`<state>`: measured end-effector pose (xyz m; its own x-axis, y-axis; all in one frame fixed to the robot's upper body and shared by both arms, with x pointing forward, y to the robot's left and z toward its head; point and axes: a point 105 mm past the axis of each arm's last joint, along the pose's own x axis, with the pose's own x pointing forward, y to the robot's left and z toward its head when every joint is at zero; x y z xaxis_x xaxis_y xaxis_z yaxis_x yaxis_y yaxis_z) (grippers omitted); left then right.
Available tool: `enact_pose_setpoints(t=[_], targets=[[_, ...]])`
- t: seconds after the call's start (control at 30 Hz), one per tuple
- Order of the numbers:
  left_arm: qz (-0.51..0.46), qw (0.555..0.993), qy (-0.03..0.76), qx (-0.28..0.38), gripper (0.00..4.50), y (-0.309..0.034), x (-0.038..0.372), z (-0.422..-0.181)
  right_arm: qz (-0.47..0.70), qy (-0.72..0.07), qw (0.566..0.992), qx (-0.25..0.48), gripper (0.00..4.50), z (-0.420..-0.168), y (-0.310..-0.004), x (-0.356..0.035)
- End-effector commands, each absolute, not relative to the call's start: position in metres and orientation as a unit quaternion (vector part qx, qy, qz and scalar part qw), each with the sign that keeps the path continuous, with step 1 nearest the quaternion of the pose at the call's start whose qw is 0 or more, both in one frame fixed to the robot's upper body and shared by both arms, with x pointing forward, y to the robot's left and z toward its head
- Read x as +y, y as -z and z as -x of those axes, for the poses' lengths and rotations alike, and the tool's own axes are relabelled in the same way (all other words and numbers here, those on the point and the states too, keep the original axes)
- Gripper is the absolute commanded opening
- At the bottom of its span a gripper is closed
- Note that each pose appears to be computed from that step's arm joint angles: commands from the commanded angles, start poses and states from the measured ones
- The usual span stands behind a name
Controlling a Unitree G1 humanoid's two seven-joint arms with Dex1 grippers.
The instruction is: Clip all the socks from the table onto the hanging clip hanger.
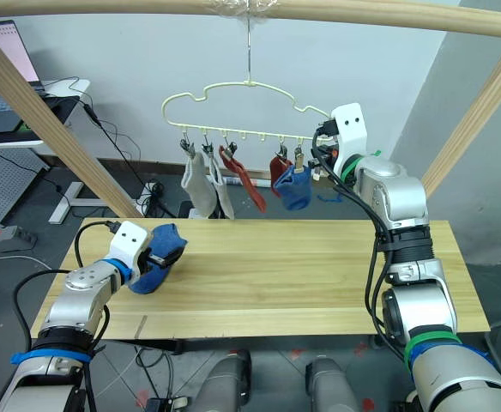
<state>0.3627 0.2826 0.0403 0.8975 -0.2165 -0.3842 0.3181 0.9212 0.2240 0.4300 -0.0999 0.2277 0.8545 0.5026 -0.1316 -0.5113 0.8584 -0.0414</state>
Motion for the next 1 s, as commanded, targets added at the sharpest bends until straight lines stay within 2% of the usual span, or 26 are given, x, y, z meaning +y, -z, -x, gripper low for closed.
enact_pose_setpoints(t=[0.03, 0.13, 0.3, 0.4, 0.83, 1.0], targets=[[-0.145, 0.962, 0.137, 0.188, 4.5, -0.03, 0.285, -0.368, 0.038, -0.279, 0.959, 0.04, 0.0, -0.42, -0.239, -0.092], [-0.139, 0.962, 0.107, 0.208, 4.5, -0.023, 0.295, -0.372, 0.034, -0.279, 0.959, 0.044, 0.0, -0.413, -0.237, -0.089], [-0.145, 0.95, 0.114, 0.253, 4.5, -0.006, 0.297, -0.368, 0.028, -0.274, 0.96, 0.054, 0.0, -0.406, -0.231, -0.089], [-0.151, 0.944, 0.123, 0.266, 3.91, -0.002, 0.297, -0.365, 0.025, -0.269, 0.961, 0.054, 0.0, -0.405, -0.232, -0.09], [-0.141, 0.947, 0.141, 0.25, 0.13, -0.01, 0.291, -0.37, 0.014, -0.256, 0.965, 0.047, 0.0, -0.412, -0.238, -0.097], [-0.122, 0.945, 0.208, 0.222, 0.03, -0.02, 0.266, -0.37, 0.014, -0.254, 0.966, 0.046, 0.0, -0.416, -0.239, -0.1]])
